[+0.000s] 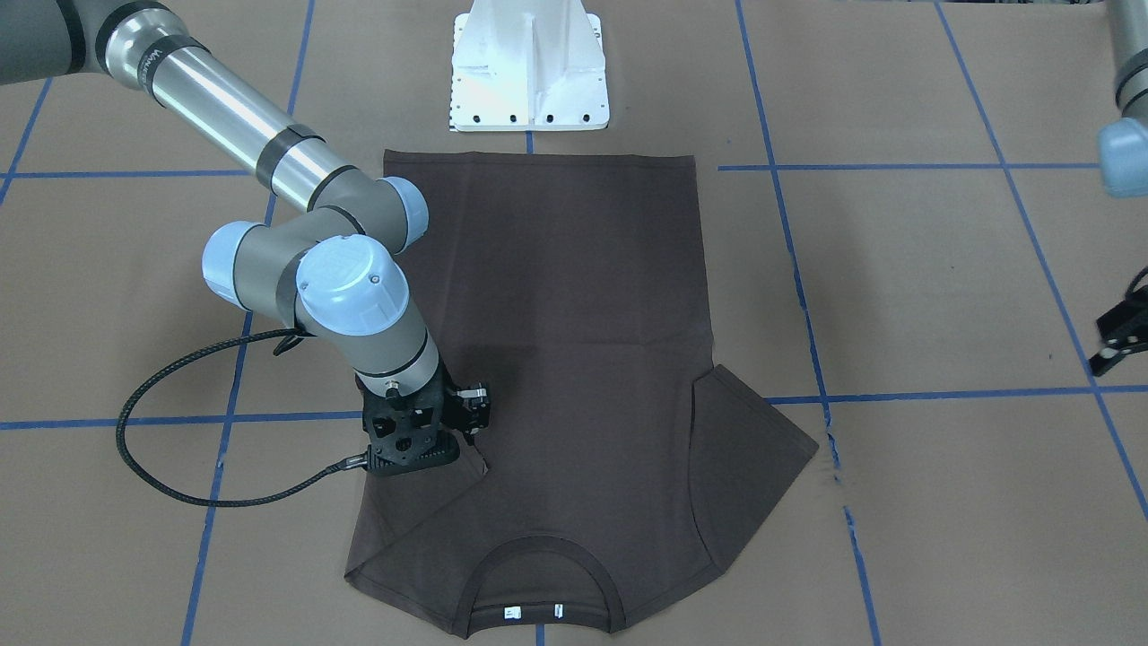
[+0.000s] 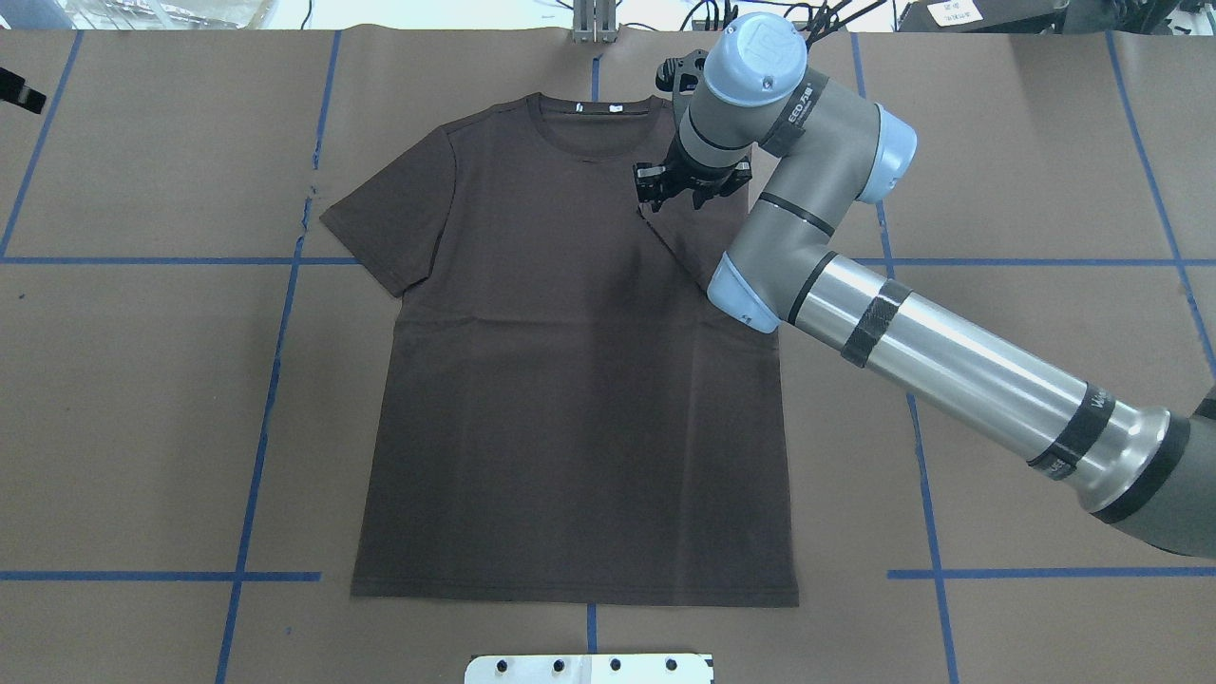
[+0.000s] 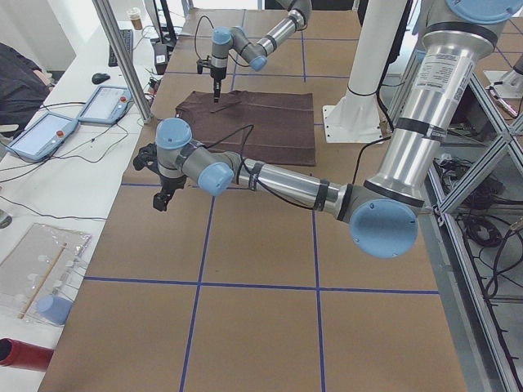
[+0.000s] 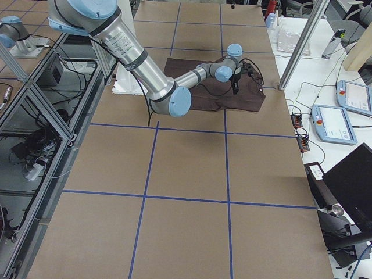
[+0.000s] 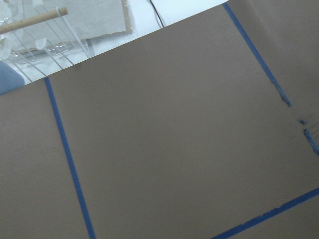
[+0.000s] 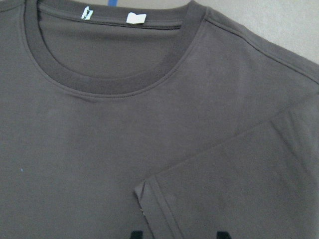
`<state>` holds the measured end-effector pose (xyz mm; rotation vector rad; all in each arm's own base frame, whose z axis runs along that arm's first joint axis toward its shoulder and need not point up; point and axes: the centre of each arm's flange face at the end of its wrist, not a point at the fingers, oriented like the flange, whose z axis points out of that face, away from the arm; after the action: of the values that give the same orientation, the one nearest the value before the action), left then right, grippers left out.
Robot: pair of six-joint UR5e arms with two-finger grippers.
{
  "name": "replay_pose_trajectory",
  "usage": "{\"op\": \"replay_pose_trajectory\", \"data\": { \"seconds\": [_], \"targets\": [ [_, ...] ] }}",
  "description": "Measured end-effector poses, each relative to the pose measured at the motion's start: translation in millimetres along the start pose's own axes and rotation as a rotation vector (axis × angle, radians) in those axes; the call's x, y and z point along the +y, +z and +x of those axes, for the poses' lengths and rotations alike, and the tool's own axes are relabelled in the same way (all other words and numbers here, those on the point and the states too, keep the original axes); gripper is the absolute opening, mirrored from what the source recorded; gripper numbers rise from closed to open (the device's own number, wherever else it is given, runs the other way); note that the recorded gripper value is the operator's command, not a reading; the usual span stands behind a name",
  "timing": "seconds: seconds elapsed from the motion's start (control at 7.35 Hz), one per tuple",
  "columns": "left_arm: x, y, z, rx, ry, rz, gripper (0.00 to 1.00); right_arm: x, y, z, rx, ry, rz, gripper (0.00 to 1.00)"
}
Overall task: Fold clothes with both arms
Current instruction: 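Fold the grasped sleeve inward over the shirt body with the right gripper, then release and raise the right gripper while the left gripper reaches the other sleeve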
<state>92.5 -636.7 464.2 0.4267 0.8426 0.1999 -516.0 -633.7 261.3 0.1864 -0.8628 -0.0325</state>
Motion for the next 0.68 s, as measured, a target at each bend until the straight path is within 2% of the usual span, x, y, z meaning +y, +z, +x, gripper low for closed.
{"op": "replay_pose_trajectory", "data": {
  "seconds": [0.14, 0.27, 0.41, 0.68],
  "targets": [
    [-10, 20, 39, 0.025, -0.076, 0.018, 1.00, 0, -18, 14, 0.028, 0.048, -0.067, 1.00],
    [-17, 47, 85, 0.024, -0.160, 0.042, 1.00, 7, -40, 43, 0.062, 0.082, -0.120, 1.00],
    [-23, 72, 130, 0.005, -0.232, 0.069, 1.00, 16, -62, 87, 0.076, 0.068, -0.141, 1.00],
    [-26, 123, 192, -0.033, -0.338, 0.120, 0.99, 24, -91, 163, 0.081, 0.003, -0.142, 1.00]
  ]
}}
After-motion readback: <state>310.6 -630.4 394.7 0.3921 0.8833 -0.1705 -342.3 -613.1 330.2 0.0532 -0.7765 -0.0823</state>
